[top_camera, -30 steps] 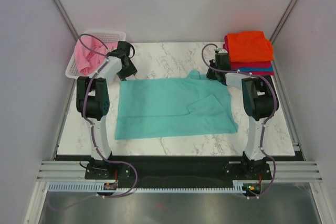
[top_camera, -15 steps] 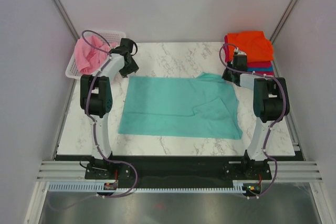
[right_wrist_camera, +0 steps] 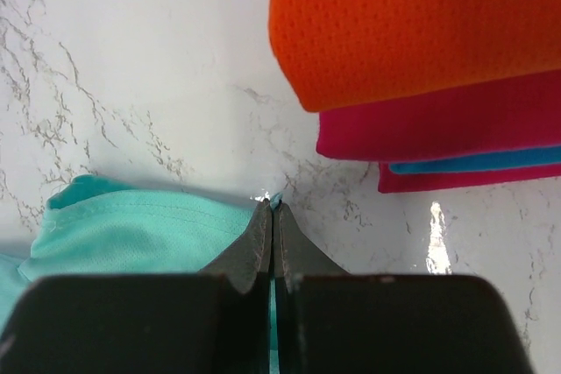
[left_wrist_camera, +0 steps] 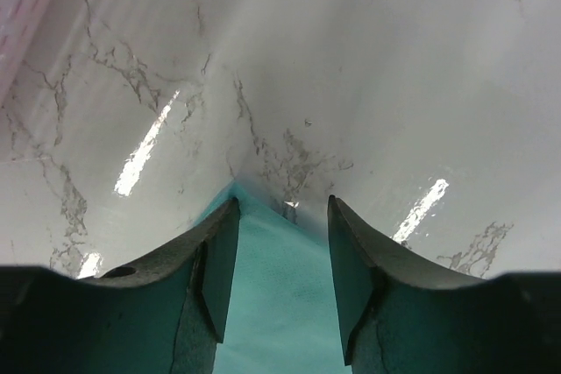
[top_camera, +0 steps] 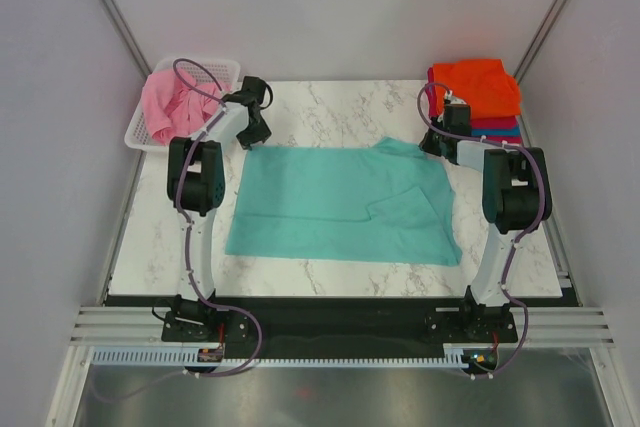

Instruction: Fold and stack the t-shirts

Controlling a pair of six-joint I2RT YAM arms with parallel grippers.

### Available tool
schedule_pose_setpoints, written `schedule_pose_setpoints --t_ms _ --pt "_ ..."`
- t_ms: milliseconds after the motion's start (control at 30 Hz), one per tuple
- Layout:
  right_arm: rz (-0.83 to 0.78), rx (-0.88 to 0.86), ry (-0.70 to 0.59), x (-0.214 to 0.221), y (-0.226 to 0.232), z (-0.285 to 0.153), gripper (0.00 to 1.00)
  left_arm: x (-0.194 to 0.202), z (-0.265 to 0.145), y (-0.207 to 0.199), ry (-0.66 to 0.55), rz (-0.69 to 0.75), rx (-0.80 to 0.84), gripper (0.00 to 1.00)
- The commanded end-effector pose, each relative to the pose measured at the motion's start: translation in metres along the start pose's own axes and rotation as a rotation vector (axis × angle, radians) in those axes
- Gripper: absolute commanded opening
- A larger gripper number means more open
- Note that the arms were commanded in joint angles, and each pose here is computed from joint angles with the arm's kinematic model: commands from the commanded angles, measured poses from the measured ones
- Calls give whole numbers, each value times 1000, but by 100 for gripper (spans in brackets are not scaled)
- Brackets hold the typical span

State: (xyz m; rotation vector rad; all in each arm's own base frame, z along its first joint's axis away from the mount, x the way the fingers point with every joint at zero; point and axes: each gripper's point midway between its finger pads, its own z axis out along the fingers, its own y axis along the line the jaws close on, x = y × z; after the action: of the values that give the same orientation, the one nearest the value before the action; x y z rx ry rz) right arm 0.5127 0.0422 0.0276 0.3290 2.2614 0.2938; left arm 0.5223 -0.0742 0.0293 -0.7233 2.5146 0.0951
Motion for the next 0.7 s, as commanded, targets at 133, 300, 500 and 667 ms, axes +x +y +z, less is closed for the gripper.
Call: schedule_pose_setpoints --t_ms 133,300,500,667 --pt "20 -64 -54 -21 9 -7 0 -2 10 4 -24 -30 -54 37" --pt "19 -102 -60 -23 15 -11 0 5 15 3 3 -28 -47 11" --pt "-10 -234 -148 -57 47 -37 0 -1 -10 -3 5 -34 5 2" --pt "-35 -292 -148 -61 63 -62 0 -12 -44 -3 -21 -24 53 2"
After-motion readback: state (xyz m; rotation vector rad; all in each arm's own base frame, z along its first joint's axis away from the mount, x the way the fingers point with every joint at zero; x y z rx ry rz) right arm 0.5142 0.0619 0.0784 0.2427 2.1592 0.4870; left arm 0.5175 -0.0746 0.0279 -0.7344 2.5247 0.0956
